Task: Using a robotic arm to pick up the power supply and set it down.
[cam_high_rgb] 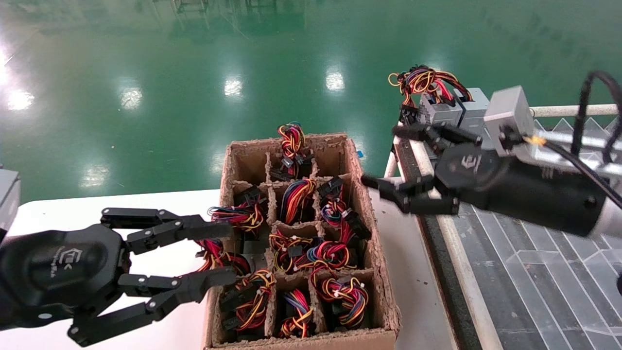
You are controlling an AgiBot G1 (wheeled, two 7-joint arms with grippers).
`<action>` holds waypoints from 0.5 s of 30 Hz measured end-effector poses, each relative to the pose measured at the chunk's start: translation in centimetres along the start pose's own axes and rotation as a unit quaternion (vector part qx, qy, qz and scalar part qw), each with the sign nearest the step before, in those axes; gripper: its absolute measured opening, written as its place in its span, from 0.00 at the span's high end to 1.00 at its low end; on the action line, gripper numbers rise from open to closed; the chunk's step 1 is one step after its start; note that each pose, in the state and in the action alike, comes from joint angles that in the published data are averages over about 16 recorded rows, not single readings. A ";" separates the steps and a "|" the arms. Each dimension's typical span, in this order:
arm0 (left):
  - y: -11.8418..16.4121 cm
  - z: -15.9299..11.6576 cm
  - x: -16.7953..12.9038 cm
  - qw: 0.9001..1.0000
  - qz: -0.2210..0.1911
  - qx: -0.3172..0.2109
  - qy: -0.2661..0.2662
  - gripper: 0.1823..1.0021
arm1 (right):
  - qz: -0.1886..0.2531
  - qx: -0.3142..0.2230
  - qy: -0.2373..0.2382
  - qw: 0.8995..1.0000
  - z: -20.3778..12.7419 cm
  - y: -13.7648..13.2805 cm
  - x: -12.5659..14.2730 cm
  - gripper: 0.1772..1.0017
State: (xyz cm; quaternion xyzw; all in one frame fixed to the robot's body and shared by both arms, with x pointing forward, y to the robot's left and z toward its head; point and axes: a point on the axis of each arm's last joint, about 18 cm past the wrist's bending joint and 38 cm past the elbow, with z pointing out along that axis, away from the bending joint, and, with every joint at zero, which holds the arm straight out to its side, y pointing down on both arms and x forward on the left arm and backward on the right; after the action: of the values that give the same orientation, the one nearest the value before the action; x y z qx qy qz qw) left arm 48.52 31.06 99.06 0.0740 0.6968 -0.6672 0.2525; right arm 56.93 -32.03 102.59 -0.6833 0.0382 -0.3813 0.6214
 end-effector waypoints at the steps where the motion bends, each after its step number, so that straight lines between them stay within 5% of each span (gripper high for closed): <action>1: 0.0 0.0 0.0 1.000 0.000 0.000 0.000 0.70 | 0.001 0.003 -0.010 1.000 -0.2 0.0 -0.5 0.00; 15: 0.0 0.0 0.0 1.000 0.000 0.000 0.000 0.32 | 0.004 0.047 -0.152 0.987 -3.0 -1.0 -7.4 0.00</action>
State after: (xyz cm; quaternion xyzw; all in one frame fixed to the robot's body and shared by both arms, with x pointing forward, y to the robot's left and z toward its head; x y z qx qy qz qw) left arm 48.52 31.07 99.06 0.0739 0.6968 -0.6672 0.2525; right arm 49.55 -30.41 99.81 -0.7034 -0.0719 -0.2718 0.6529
